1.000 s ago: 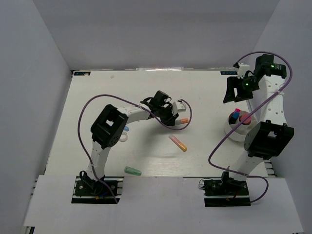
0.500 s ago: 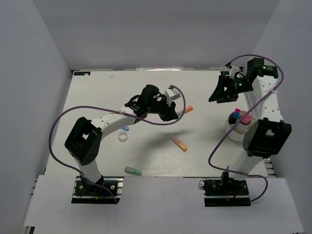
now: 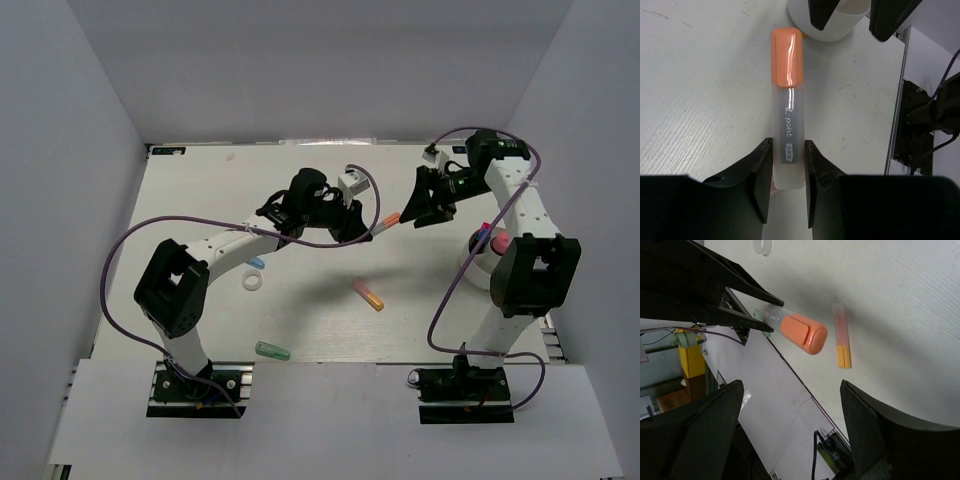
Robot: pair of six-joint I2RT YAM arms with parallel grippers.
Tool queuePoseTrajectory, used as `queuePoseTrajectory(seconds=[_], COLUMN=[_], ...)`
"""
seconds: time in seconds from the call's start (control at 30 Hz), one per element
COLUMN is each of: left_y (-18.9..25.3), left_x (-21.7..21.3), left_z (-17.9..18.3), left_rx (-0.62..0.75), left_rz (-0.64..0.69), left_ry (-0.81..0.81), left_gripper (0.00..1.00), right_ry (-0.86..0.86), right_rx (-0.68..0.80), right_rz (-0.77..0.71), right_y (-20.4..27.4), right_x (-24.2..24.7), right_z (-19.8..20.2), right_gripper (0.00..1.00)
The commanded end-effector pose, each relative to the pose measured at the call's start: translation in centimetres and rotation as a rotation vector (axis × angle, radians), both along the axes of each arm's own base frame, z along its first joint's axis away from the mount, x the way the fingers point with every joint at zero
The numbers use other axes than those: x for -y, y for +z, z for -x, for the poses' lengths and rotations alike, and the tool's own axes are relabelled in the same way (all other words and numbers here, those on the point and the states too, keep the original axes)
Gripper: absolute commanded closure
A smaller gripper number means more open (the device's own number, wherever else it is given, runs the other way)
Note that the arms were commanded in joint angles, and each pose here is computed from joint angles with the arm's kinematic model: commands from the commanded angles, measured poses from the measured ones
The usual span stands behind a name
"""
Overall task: Sort the stationery into containers
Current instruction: Pick up the stationery from the center of the board.
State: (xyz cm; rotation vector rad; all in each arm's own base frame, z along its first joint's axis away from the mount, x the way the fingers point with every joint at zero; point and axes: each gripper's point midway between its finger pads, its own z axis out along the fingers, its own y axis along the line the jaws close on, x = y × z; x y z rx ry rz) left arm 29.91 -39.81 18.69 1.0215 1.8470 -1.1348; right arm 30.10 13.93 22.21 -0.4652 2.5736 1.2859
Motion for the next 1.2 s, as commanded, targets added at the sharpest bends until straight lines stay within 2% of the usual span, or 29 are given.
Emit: queuePoseTrajectory(seconds=[0.0, 0.2, 0.27, 0.5, 0.67, 1.0, 1.07, 1.17], left_y=[3.6, 4.2, 4.4, 4.8, 4.7, 4.7, 4.4, 4.5], left_x=[0.7, 1.1, 1.2, 1.3, 1.3, 1.3, 1.2, 1.4], left_z=[0.4, 0.9, 1.0, 1.1, 1.2, 1.5, 1.5, 1.7], left_rx=[0.037, 0.036, 0.037, 0.04, 0.04, 0.06, 0.064, 0.09], left_rz=[0.074, 0.088, 0.094, 0.105, 0.104, 0.093, 0.087, 0.083], left_ry=[-0.033, -0.051, -0.056, -0.069, -0.071, -0.079, -0.078, -0.085], left_gripper=[1.0, 1.0, 1.0, 1.0, 1.0, 1.0, 1.0, 1.0], right_ry=[0.017, 0.048, 0.051, 0.066, 0.062, 0.055, 0.054, 0.056], right_rx=[-0.032, -0.041, -0.04, -0.051, -0.056, -0.087, -0.089, -0.088], right_rz=[-0.031, -0.037, -0.038, -0.043, -0.052, -0.09, -0.101, -0.107], right_y=[0.2, 0.0, 0.1, -0.3, -0.3, -0.4, -0.3, -0.2], right_x=[-1.1, -2.1, -2.3, -2.8, -2.7, -3.1, -3.2, -3.3], right_z=[0.4, 0.5, 0.4, 0.1, -0.1, -0.6, -0.7, -0.8], right_gripper=[0.16, 0.2, 0.25, 0.34, 0.45, 0.54, 0.58, 0.7])
